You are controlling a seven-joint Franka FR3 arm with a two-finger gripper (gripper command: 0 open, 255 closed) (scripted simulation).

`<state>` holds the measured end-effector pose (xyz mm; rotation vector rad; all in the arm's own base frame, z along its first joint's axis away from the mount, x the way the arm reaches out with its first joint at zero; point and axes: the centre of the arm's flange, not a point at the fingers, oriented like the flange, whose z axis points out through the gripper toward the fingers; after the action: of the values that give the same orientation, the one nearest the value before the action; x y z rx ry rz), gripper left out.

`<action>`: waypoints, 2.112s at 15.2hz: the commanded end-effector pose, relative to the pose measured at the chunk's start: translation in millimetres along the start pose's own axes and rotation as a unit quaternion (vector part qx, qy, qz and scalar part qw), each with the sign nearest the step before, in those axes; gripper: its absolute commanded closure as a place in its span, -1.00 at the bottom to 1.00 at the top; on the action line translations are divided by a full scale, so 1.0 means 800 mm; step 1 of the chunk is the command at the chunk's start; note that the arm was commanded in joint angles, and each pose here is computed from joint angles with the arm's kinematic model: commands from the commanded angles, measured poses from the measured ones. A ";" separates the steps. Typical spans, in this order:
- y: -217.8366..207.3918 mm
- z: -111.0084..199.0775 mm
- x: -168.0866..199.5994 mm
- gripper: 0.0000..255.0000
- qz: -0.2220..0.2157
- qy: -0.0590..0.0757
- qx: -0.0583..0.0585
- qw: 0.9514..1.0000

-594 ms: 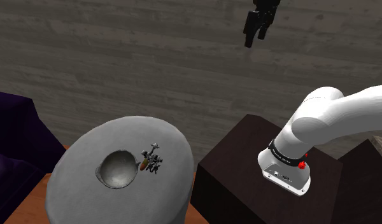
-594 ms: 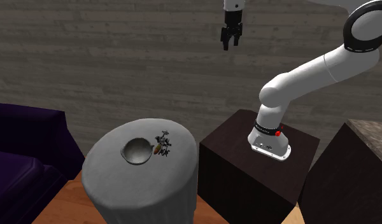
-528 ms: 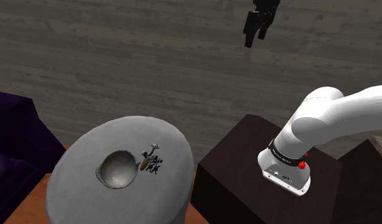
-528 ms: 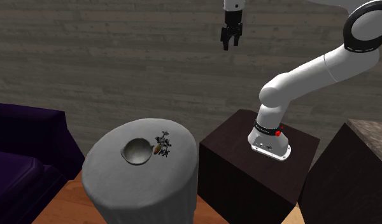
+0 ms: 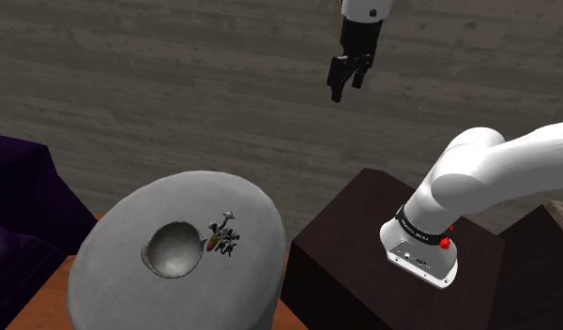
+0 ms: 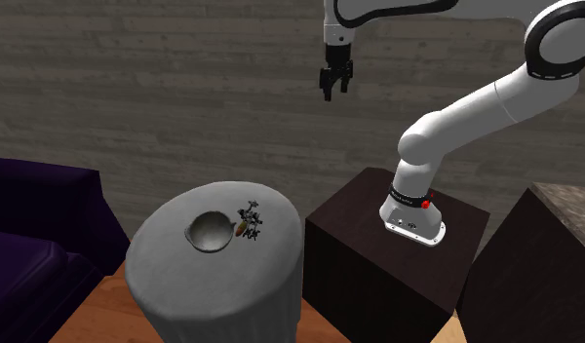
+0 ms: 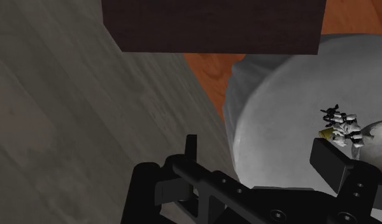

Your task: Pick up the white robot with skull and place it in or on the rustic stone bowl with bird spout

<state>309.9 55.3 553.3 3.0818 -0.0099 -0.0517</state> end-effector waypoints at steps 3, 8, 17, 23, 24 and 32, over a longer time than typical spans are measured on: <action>-0.045 0.046 0.014 -1.00 0.002 0.004 0.001 1.000; -0.100 0.103 0.035 -1.00 0.003 0.007 0.002 1.000; -0.200 0.204 0.074 -1.00 0.006 0.014 0.004 1.000; -0.266 0.272 0.101 -1.00 0.008 0.018 0.005 1.000; -0.277 0.283 0.105 -1.00 0.008 0.019 0.005 1.000; -0.365 0.372 0.143 -1.00 0.011 0.024 0.007 1.000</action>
<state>413.2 322.1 245.0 3.0951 -0.0405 0.0212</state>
